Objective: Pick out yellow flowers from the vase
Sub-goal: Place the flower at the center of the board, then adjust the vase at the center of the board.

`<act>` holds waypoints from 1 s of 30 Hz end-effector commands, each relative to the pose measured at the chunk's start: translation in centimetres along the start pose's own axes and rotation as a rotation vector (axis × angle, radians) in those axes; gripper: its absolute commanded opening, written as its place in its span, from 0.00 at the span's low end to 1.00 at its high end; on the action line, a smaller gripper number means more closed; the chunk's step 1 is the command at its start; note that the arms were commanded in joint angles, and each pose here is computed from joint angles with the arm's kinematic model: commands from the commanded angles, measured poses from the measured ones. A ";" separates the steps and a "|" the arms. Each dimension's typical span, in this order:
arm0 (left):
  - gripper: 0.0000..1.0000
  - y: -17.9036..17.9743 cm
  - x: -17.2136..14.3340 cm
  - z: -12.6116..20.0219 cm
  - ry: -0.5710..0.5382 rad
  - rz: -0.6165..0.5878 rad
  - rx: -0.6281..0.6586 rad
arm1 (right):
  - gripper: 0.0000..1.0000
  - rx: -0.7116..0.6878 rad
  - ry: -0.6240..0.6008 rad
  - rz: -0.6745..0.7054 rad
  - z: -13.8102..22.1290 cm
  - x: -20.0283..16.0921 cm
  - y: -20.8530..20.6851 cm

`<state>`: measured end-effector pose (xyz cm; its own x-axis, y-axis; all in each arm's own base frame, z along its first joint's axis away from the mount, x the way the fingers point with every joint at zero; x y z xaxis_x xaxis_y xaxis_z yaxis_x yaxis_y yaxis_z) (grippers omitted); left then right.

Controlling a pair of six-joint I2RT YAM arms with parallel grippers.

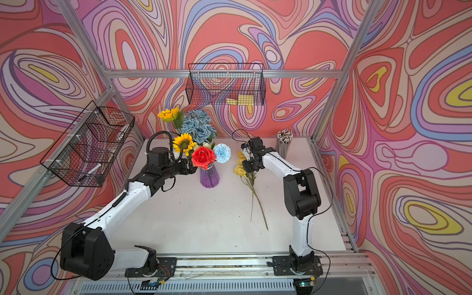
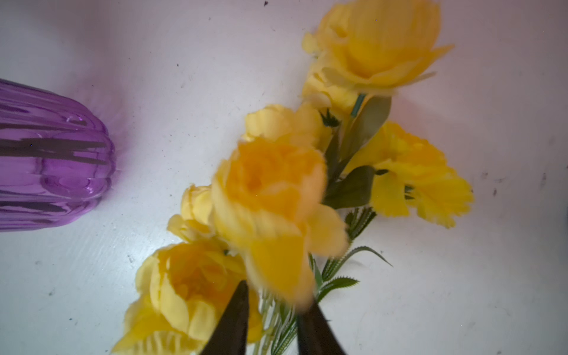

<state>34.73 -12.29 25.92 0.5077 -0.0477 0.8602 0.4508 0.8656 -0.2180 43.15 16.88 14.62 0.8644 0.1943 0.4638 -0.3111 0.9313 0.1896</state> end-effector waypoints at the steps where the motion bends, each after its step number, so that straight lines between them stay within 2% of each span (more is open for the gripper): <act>1: 0.83 -0.1 0.0 0.9 -0.006 -0.006 0.012 | 0.50 0.010 -0.049 -0.016 0.9 0.6 0.1; 5: 0.84 -0.1 0.1 1.2 -0.012 -0.003 0.017 | 0.63 -0.035 -0.074 -0.038 2.1 0.7 -0.5; 9: 0.83 -0.1 -0.2 1.3 -0.003 0.006 0.021 | 0.67 -0.102 -0.095 -0.089 4.1 0.8 -1.2; 11: 0.83 0.1 -0.6 1.4 0.012 0.020 0.042 | 0.67 -0.097 -0.129 -0.131 6.4 1.1 -0.8; 13: 0.84 0.5 -0.9 1.5 0.021 0.047 0.077 | 0.67 -0.024 -0.182 -0.216 9.1 1.4 0.3; 17: 0.84 1.2 -1.9 1.9 0.054 0.112 0.149 | 0.66 0.296 -0.304 -0.362 13.0 1.6 3.8; 19: 0.84 1.3 -2.2 2.4 0.053 0.130 0.166 | 0.66 0.431 -0.383 -0.455 13.9 1.3 4.6; 21: 0.85 1.2 -2.3 2.9 0.043 0.136 0.175 | 0.65 0.562 -0.392 -0.509 13.7 1.1 5.6; 27: 0.88 1.1 -2.1 3.8 0.019 0.128 0.183 | 0.60 0.611 -0.302 -0.452 10.8 2.5 9.3; 30: 0.90 1.2 -2.2 3.6 0.041 0.109 0.189 | 0.54 0.641 -0.269 -0.441 9.8 3.4 10.5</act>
<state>31.72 -9.71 25.83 0.5567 0.0467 0.8294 0.2667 0.9355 -0.2317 38.43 22.82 24.73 0.8584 -0.3092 0.4092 -0.1584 0.5992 0.7848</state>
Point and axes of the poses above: each gripper's point midway between its finger pads, its own z axis back along the fingers, its own y axis along the line the jaws close on, x = y × z, the point moved 6 cm from there along z, back along the fingers, and after that the axes turned 12 degrees about -z, right-handed, at the moved point
